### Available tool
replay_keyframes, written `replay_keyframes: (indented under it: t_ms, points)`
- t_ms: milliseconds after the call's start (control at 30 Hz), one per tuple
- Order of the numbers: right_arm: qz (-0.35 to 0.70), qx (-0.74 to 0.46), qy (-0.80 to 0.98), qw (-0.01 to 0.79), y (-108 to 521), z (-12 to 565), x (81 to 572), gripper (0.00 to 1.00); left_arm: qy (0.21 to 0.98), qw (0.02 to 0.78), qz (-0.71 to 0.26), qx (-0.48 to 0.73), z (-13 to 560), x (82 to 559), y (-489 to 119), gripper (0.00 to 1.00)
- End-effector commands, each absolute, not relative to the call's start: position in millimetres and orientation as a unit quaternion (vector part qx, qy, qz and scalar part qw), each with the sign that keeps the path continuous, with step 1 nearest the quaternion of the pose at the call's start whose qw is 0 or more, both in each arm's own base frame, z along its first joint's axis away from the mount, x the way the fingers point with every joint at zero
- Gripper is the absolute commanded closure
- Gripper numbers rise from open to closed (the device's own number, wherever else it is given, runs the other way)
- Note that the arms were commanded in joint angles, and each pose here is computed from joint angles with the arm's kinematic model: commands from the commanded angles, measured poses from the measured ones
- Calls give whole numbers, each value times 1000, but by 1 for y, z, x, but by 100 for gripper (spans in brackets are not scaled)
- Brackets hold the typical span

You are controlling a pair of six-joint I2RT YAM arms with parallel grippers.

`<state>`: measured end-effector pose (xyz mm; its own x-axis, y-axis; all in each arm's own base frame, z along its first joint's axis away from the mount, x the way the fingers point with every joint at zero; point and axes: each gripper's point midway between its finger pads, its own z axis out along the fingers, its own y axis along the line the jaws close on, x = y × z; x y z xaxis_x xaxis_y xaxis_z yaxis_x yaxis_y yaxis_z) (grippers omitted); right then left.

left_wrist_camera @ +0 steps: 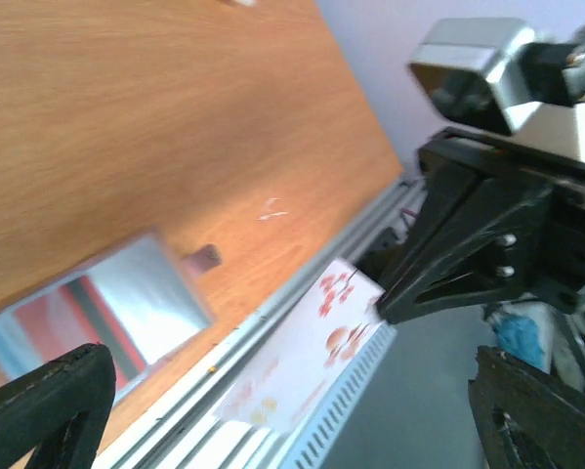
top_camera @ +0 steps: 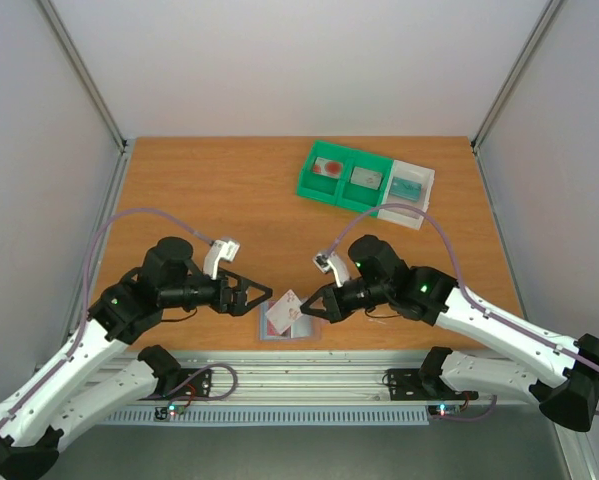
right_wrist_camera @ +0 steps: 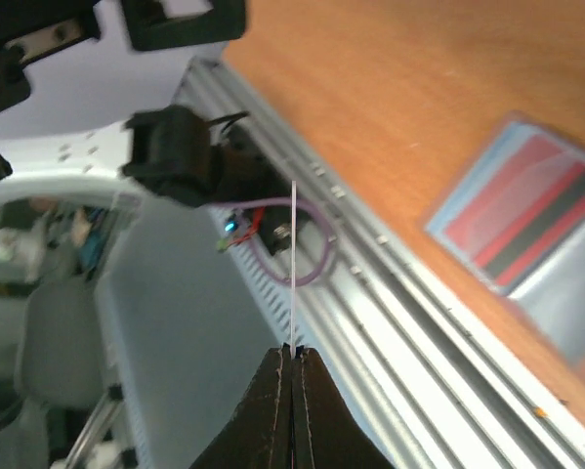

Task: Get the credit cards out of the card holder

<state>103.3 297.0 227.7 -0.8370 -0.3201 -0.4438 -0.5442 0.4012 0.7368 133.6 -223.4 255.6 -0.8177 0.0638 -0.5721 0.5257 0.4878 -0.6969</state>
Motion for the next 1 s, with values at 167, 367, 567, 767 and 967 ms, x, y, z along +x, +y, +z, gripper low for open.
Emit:
replay_keyframes:
  t_ms: [167,367,567,767,967]
  points:
    - [318,-135,905,249,257,221,185,99,887,281,-348,112,212,165,-191,1]
    - [279,-59,916,281,231,216,232,99,908,274,-304,84,188,177,-182,1]
    - [266,38,911,313,195,216,285,99,933,242,-263,51,153,183,-176,1]
    - [235,97,906,337,163,214,334,99,932,235,-274,30,127,187,-181,1]
    - [226,143,897,352,135,210,388,99,936,244,-254,18,116,195,-177,0]
